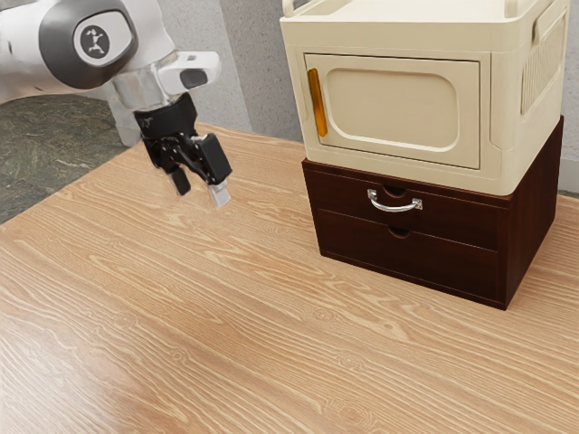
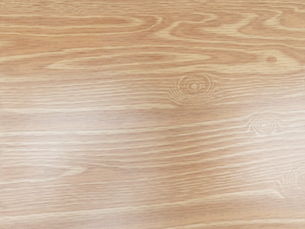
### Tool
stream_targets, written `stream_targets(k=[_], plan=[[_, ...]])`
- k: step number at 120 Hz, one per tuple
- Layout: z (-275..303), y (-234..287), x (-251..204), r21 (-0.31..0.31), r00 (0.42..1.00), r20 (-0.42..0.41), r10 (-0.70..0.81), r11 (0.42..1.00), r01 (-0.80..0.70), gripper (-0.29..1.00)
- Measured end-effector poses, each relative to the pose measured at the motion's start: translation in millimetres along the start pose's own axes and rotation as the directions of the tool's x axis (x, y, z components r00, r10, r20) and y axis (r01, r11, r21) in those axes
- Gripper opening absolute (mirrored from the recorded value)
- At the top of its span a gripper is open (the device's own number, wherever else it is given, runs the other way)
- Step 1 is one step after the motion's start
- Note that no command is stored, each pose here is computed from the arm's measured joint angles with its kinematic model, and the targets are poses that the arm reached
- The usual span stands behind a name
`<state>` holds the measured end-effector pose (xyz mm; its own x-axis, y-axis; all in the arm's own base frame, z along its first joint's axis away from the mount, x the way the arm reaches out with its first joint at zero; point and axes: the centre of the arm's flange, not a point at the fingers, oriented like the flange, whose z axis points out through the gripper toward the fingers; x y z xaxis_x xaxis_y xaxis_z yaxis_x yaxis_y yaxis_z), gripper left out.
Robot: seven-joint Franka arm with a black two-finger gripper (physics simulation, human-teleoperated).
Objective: Pull the drawer handle with one arm to open the drawer
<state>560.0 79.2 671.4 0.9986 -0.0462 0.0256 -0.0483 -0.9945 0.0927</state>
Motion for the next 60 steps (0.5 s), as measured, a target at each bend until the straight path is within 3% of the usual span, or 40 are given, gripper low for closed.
stream_targets(k=[23,32,42,51,60], plan=[[-8,-6,10,0.019,0.995,-0.088,0.037,0.999,-0.036,0.70],[-72,4,0,0.064,0.974,-0.211,0.088,0.995,-0.077,0.70],[-163,35,-53,0.157,0.913,-0.344,0.220,0.972,-0.175,0.70],[-199,64,-92,0.238,0.855,-0.351,0.381,0.920,-0.312,0.70],[-199,121,-101,0.276,0.740,-0.292,0.606,0.794,-0.541,0.70]])
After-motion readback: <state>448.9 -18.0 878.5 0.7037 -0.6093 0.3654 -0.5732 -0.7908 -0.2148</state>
